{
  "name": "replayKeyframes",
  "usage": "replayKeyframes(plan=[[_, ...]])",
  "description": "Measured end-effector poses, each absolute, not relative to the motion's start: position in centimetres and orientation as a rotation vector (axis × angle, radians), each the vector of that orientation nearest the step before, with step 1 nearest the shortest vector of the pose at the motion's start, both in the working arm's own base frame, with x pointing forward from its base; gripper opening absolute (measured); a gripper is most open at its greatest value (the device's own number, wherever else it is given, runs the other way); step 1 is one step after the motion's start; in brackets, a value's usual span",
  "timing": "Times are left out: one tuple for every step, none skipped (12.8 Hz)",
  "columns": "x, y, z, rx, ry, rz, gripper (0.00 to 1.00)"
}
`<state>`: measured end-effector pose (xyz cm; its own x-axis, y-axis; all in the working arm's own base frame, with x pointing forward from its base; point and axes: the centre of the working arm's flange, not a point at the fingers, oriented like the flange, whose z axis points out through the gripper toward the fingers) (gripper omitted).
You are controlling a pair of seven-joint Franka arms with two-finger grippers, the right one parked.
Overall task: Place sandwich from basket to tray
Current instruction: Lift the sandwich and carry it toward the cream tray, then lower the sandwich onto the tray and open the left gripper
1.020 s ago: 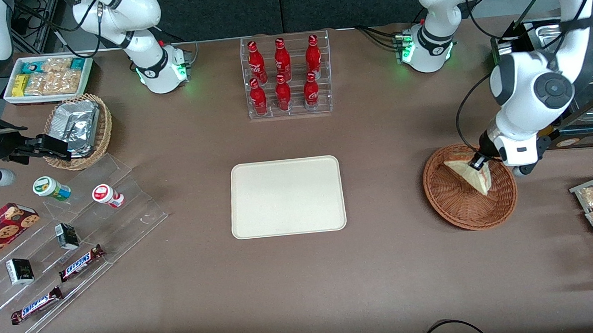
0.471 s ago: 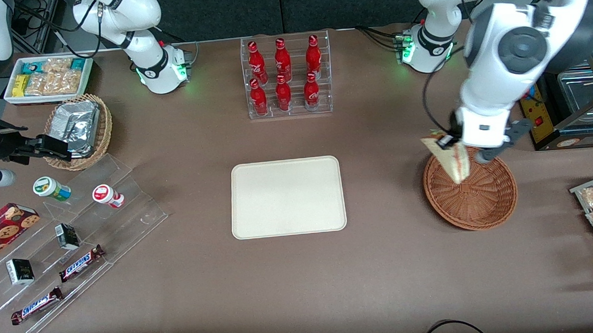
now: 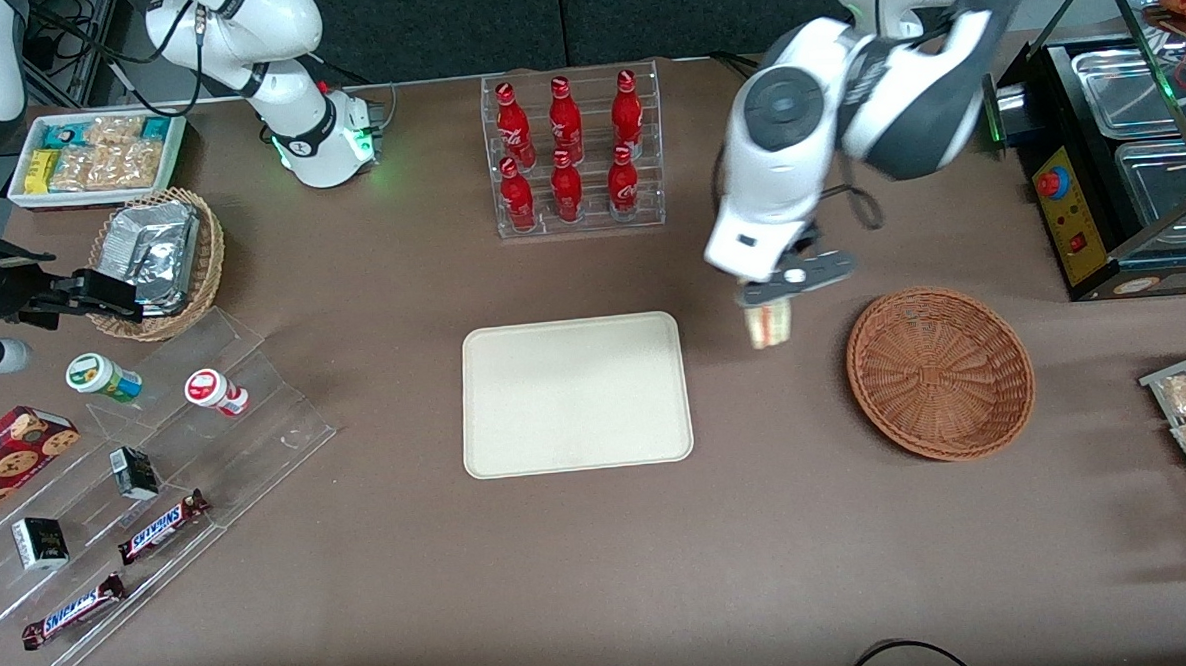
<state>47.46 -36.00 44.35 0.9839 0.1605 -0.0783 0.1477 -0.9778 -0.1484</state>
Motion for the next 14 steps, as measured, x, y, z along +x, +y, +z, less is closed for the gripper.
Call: replayKeyframes(plan=[[47.4,-38.1,43.2,-3.007,-0.185,0.160,0.14],[47.8,-40.0,42.0,-3.042,-0.152,0.174,0.14],[48.4,-41.6,40.7,-3.074,-0.133,0.181,0.14],[48.9,-42.9,39.3,-3.080,-0.125,0.173,0.14],[49.5,-44.0,37.5,-3.062,-0.128,0.156,0.14],[50.0,-45.0,35.5,-3.045,-0.135,0.135,0.14],[50.4,-46.3,33.5,-3.048,-0.144,0.112,0.14],[50.7,-47.4,31.7,-3.058,-0.158,0.097,0.14],[50.8,-48.4,30.3,-3.068,-0.159,0.084,0.14],[50.7,-49.2,29.1,-3.074,-0.156,0.068,0.14],[50.4,-49.9,28.2,-3.074,-0.153,0.053,0.14],[50.1,-50.5,27.5,-3.073,-0.160,0.030,0.14],[49.7,-51.1,26.7,-3.073,-0.165,0.004,0.14],[49.4,-51.5,25.8,-3.069,-0.163,-0.019,0.14]])
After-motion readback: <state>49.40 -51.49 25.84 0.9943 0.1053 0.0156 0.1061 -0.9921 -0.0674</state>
